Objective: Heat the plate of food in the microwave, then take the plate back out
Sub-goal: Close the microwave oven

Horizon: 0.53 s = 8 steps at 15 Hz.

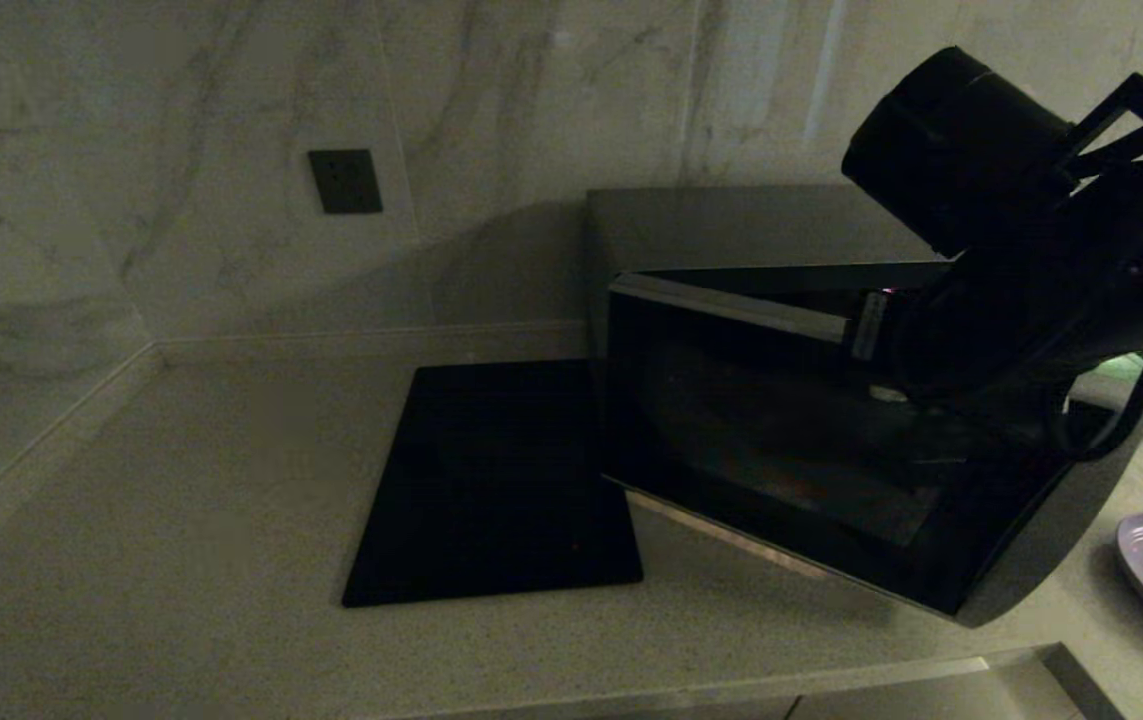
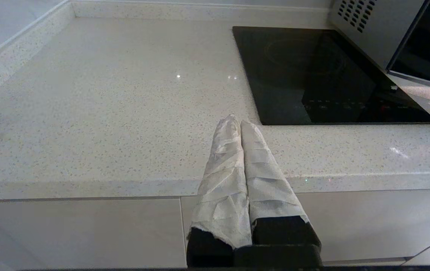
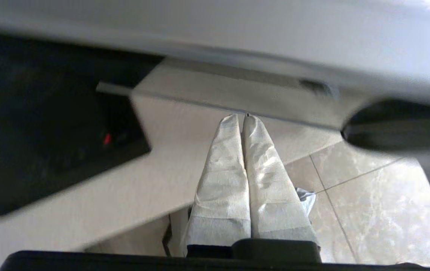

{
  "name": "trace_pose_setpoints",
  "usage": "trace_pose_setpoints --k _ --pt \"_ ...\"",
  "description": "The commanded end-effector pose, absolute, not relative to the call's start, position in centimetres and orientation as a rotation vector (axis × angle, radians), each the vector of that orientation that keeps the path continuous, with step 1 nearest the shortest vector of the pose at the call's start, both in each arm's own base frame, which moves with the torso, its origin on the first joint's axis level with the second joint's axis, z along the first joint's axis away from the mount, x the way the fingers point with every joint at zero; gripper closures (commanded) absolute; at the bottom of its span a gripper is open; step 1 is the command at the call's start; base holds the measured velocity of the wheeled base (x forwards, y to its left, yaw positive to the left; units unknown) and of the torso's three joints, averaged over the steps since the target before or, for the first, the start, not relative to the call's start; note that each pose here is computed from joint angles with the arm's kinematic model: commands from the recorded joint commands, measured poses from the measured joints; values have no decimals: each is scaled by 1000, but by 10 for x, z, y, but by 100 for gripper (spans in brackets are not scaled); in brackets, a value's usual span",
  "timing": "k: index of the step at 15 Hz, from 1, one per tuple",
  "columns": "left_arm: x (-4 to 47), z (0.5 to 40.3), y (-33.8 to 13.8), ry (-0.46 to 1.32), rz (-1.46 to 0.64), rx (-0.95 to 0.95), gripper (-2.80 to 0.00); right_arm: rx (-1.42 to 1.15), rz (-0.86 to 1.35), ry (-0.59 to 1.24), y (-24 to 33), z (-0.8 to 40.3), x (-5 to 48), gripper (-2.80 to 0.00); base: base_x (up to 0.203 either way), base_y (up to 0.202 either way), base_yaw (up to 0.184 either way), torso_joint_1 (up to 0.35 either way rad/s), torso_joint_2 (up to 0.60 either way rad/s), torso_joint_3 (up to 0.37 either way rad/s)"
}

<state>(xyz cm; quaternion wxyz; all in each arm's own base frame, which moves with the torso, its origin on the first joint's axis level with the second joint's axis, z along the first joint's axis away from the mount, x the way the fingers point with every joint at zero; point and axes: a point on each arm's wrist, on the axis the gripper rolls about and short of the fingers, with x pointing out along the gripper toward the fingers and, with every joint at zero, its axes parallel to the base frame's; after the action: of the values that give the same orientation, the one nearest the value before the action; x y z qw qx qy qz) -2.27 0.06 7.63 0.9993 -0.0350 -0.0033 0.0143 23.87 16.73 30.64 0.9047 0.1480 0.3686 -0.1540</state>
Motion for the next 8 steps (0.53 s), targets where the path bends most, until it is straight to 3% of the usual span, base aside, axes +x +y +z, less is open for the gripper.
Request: trace_pose_setpoints --k 1,8 --pt "-23 76 1 -7 30 -71 0 333 -386 756 151 305 250 0 0 0 0 0 0 0" --pt "-23 76 1 -7 29 -71 0 441 -532 695 87 311 284 0 0 0 0 0 0 0"
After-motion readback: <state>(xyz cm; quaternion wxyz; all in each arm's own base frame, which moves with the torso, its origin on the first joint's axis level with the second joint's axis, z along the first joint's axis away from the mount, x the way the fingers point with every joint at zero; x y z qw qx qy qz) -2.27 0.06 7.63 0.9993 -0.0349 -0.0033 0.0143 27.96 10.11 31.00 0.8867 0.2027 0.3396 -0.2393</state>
